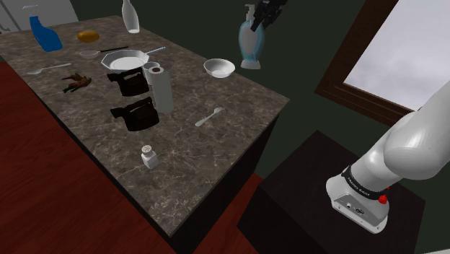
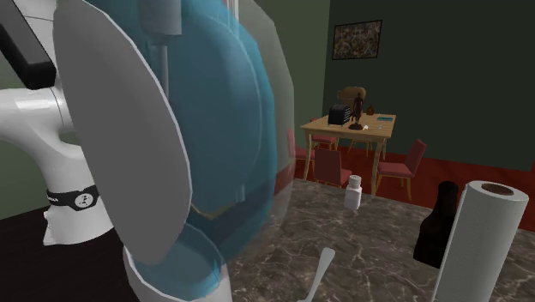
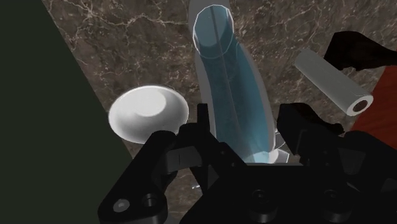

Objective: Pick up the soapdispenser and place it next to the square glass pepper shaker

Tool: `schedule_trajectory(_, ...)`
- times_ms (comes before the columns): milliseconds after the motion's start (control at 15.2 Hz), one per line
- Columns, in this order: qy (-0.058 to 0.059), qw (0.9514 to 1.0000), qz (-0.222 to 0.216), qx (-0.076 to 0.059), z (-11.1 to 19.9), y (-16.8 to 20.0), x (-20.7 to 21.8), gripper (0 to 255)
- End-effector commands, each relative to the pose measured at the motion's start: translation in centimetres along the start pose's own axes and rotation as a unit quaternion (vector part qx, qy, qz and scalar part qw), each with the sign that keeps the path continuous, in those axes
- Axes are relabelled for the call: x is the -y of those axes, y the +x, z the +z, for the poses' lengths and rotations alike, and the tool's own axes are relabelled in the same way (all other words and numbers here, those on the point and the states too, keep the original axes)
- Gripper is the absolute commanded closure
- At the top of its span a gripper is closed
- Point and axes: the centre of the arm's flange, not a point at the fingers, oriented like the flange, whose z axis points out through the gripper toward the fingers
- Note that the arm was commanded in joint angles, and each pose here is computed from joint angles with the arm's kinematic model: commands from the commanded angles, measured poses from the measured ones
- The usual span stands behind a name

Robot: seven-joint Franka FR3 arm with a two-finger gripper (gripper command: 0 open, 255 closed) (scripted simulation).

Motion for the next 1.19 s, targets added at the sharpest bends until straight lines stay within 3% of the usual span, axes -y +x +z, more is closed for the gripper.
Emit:
schedule_trajectory(0, 0.000, 1.0000, 0.000, 0.000, -1.0, 0.4, 0.4, 255)
schedule_trajectory(1122, 0.000, 1.0000, 0.000, 0.000, -9.3, 2.9, 2.6, 255)
